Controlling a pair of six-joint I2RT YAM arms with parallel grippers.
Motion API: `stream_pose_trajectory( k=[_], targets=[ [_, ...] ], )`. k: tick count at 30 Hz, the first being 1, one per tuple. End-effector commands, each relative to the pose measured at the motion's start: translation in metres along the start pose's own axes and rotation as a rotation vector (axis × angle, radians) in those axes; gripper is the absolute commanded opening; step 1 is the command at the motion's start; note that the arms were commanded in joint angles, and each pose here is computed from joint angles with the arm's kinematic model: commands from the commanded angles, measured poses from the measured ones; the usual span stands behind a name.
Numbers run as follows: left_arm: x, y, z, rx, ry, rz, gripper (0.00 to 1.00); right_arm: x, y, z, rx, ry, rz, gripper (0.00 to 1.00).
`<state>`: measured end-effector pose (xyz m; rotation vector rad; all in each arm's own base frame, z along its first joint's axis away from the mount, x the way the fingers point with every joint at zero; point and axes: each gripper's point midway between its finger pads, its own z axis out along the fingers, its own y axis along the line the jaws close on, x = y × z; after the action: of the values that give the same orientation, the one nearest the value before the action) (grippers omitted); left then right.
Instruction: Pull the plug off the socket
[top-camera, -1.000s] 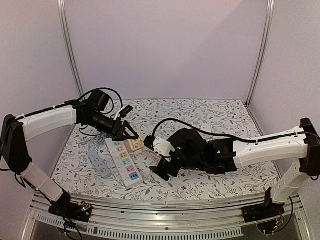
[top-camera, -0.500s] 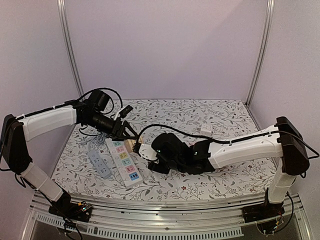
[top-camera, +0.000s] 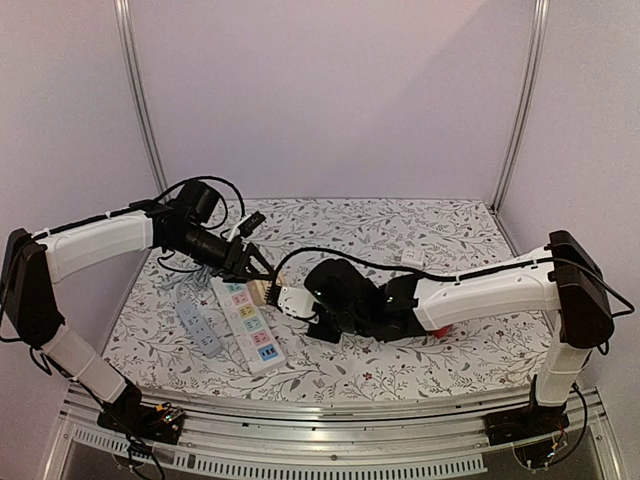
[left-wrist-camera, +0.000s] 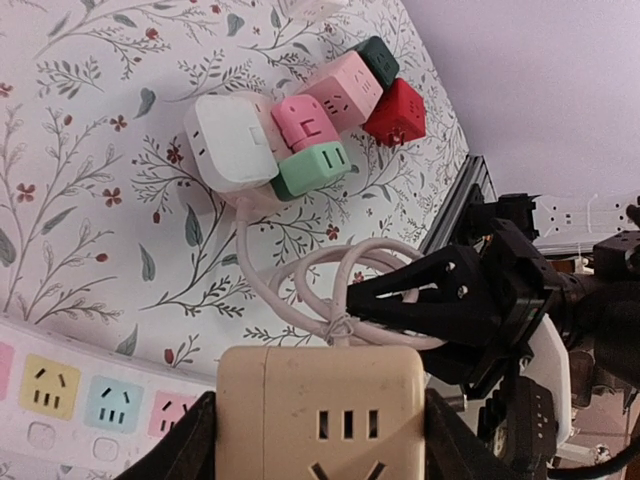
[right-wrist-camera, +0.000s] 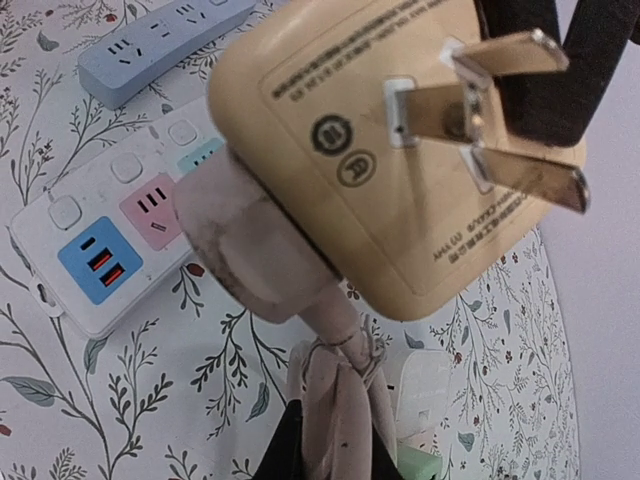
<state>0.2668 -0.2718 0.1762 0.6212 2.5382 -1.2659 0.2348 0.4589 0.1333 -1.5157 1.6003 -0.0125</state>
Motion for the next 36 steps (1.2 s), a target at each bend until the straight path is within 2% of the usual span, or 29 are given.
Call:
stream_pose_trajectory(
  k=[1,10,18,25,36],
  targets=[
    [-0.011,-0.019,-0.01,0.051,-0.04,0.047,0.11,-0.018,0.007,-0.018,-0.055,-0.085,0.019,0.0],
    [-0.02,0.0,-0.016,-0.002,-0.087,0.0,0.09,-0.033,0.051,-0.053,-0.169,-0.115,-0.018,0.0],
    [-0.023,0.005,-0.017,-0.027,-0.107,0.0,0.05,-0.041,0.071,-0.071,-0.245,-0.132,0.003,0.0],
    [-0.022,0.001,-0.016,0.0,-0.101,0.005,0.04,-0.043,0.052,-0.07,-0.167,-0.123,0.077,0.0],
    [-0.008,-0.02,-0.004,0.082,-0.026,0.057,0.05,-0.033,0.002,-0.049,-0.144,-0.098,0.314,0.0]
  ],
)
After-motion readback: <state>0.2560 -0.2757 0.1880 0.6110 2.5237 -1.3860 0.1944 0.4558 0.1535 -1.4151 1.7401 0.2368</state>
